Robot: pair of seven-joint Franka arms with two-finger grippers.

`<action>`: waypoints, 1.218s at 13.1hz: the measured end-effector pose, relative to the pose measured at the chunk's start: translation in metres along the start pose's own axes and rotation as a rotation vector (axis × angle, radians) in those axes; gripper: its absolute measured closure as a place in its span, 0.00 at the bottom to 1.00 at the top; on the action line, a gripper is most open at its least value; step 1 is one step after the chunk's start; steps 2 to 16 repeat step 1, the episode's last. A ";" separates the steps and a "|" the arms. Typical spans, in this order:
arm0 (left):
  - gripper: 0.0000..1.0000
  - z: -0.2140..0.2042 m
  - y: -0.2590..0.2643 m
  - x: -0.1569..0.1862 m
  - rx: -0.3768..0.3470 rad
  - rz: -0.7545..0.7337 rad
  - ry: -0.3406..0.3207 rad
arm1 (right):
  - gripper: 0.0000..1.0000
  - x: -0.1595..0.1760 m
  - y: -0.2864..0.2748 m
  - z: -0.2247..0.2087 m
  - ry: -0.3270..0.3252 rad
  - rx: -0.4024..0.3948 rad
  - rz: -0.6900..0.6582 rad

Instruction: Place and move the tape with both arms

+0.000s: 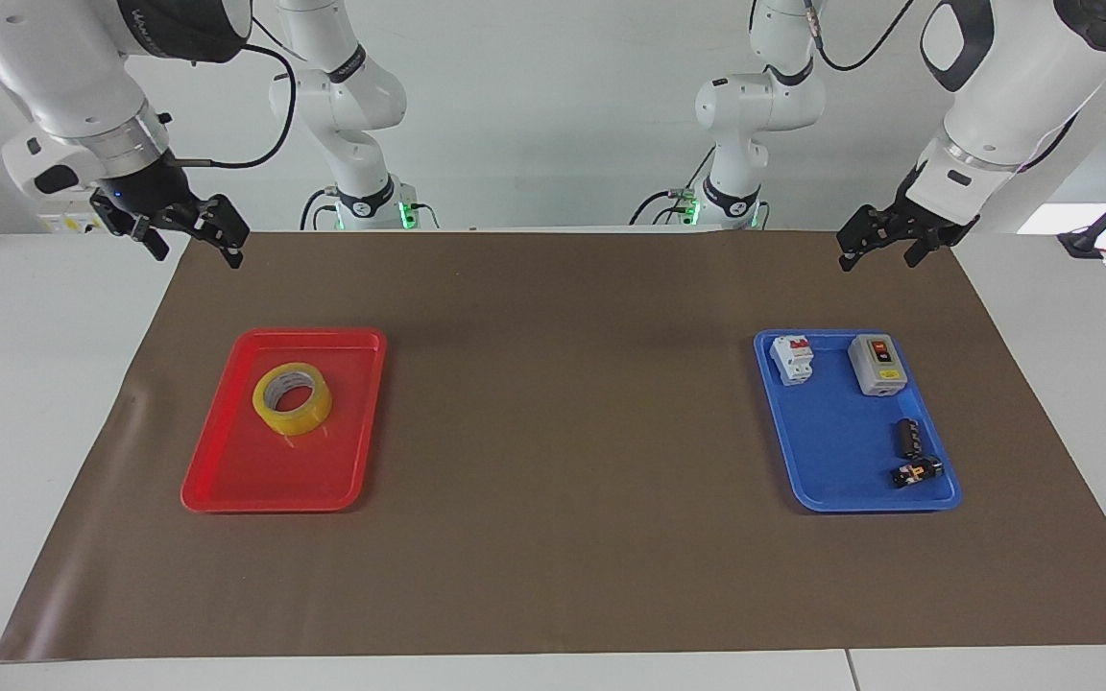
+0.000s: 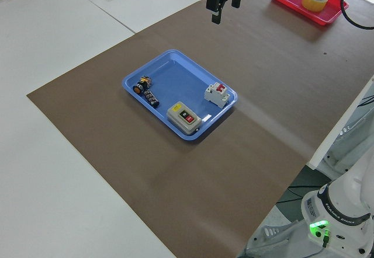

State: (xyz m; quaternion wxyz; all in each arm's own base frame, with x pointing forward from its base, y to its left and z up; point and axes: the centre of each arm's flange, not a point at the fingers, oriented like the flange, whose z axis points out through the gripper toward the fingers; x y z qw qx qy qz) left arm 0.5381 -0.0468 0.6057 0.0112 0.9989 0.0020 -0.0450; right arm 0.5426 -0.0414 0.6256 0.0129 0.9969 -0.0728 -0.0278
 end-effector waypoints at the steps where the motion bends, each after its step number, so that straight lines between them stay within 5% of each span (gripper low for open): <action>1: 0.00 0.000 0.000 0.000 0.000 0.000 0.000 | 0.00 0.000 0.000 0.000 0.000 0.000 0.000; 16: 0.00 0.000 0.000 0.000 0.000 0.000 0.000 | 0.00 0.000 0.000 0.000 0.000 0.000 0.000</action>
